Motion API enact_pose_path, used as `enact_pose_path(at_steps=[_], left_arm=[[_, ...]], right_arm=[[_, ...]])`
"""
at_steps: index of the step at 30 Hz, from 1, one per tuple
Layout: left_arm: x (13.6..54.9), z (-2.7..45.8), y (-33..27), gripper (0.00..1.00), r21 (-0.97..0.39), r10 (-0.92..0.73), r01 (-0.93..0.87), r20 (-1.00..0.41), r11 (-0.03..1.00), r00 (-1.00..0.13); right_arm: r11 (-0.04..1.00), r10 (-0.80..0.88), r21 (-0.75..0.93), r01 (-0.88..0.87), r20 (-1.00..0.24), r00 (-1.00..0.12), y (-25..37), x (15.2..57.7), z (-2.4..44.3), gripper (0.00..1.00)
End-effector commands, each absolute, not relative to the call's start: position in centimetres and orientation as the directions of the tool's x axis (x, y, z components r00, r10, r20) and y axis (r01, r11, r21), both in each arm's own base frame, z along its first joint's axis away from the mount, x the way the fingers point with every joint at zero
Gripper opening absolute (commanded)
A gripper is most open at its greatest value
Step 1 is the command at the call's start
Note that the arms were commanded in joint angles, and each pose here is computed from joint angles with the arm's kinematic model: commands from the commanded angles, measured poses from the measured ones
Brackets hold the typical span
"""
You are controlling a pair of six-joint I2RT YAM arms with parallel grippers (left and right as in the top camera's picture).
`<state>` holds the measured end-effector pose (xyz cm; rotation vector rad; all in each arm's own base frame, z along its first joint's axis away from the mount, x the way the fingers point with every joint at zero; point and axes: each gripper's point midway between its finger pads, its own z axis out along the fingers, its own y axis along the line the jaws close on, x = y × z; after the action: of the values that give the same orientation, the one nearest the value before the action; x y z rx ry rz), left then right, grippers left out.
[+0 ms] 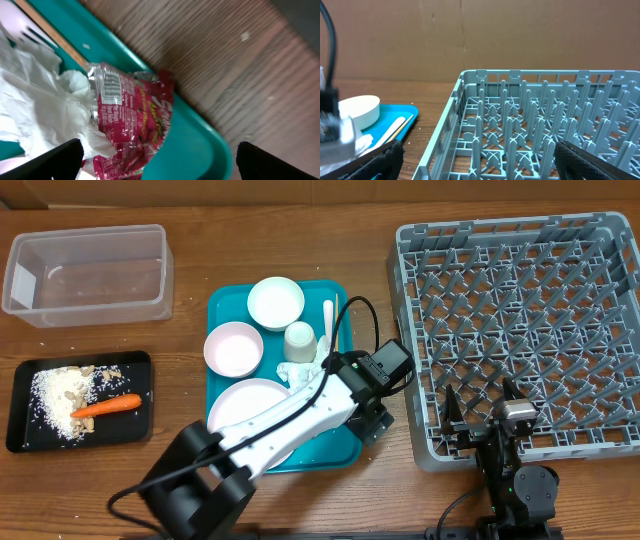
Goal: Sort waste into correct bins and load items into the dishwasher rack
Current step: 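Move the left gripper over the teal tray to the red wrapper, then grasp the red snack wrapper with the left gripper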
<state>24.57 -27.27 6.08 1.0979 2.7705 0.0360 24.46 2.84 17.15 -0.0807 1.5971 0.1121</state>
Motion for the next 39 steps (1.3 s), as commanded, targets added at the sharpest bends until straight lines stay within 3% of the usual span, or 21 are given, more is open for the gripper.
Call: enact_pose_path(at_steps=[1,16,23,30,32,34,39], left_arm=[[24.7,4.8,-26.1,1.00,0.129,0.694,0.682,-0.084,0.719,-0.715],[24.1,1.9,-24.5,0.94,0.149,0.715,0.703,-0.051,0.696,-0.697],[24.9,1.5,-24.7,0.73,0.172,0.719,0.701,-0.087,0.692,-0.689],[25.4,1.6,-24.9,0.63,0.186,0.718,0.696,-0.107,0.694,-0.688],[25.6,1.6,-25.2,0.55,0.184,0.717,0.694,-0.120,0.696,-0.687],[25.6,1.6,-25.2,0.36,0.184,0.716,0.694,-0.120,0.696,-0.687],[25.5,1.6,-25.1,0.12,0.185,0.717,0.694,-0.115,0.696,-0.688]], right_arm=[[0.992,0.018,0.021,-0.126,-0.999,-0.027,2.9,24.5,17.0,1.00],[0.992,0.018,0.021,-0.126,-0.999,-0.027,2.9,24.5,17.0,1.00],[0.992,0.018,0.021,-0.127,-0.999,-0.027,2.9,24.5,17.0,1.00],[0.992,0.018,0.021,-0.127,-0.999,-0.027,2.9,24.5,17.0,1.00],[0.992,0.018,0.021,-0.126,-0.999,-0.027,2.9,24.5,17.0,1.00],[0.992,0.018,0.021,-0.126,-0.999,-0.027,2.9,24.5,17.0,1.00],[0.992,0.018,0.021,-0.127,-0.999,-0.027,2.9,24.5,17.0,1.00]])
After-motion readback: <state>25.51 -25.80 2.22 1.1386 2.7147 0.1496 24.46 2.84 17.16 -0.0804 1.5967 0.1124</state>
